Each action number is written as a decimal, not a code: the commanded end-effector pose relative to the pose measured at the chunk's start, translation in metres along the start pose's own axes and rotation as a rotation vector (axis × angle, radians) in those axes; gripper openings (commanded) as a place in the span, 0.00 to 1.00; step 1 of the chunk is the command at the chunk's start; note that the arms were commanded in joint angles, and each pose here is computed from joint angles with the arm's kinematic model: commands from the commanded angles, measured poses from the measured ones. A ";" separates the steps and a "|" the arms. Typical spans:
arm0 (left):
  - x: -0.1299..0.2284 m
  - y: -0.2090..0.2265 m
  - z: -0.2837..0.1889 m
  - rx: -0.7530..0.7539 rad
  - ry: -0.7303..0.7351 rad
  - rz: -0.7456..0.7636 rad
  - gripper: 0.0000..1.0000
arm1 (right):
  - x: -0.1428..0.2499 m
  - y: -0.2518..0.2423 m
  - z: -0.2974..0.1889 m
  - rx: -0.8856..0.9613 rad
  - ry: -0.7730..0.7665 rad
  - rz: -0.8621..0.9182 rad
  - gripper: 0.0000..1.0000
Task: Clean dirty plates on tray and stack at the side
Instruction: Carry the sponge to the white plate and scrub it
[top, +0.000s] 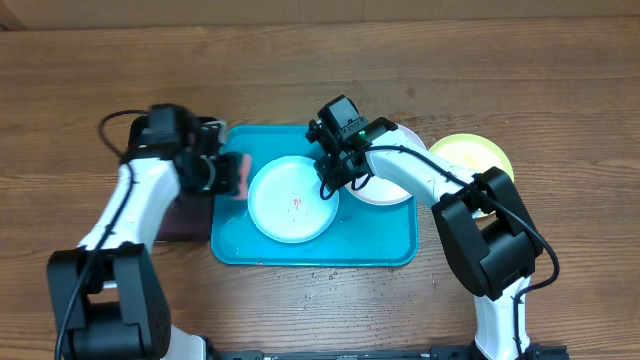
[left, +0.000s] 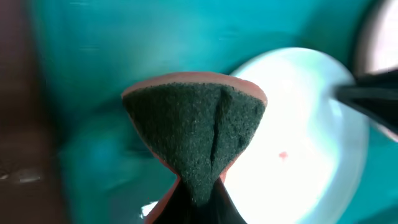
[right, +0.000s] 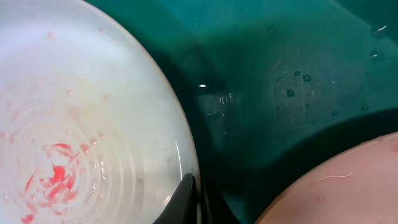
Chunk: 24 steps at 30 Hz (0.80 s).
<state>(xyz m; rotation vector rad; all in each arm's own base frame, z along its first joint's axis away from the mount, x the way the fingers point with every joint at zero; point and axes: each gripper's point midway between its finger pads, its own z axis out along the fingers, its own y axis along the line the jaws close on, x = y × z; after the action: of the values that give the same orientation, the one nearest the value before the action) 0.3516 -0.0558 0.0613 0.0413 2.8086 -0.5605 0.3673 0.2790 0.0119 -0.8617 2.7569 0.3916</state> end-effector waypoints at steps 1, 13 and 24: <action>-0.012 -0.048 -0.005 0.119 -0.027 0.009 0.04 | 0.001 0.008 -0.006 -0.024 -0.002 -0.012 0.04; 0.013 -0.110 0.025 0.023 0.033 -0.237 0.05 | 0.002 0.007 -0.006 -0.023 0.003 -0.009 0.04; 0.030 -0.108 0.062 -0.149 -0.007 -0.287 0.04 | 0.004 0.007 -0.006 -0.023 0.010 -0.008 0.04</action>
<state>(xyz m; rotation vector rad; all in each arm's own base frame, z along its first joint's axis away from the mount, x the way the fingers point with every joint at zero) 0.3326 -0.1849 0.0595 -0.3178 2.8467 -0.5294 0.3610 0.2809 0.0117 -0.8727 2.7741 0.4289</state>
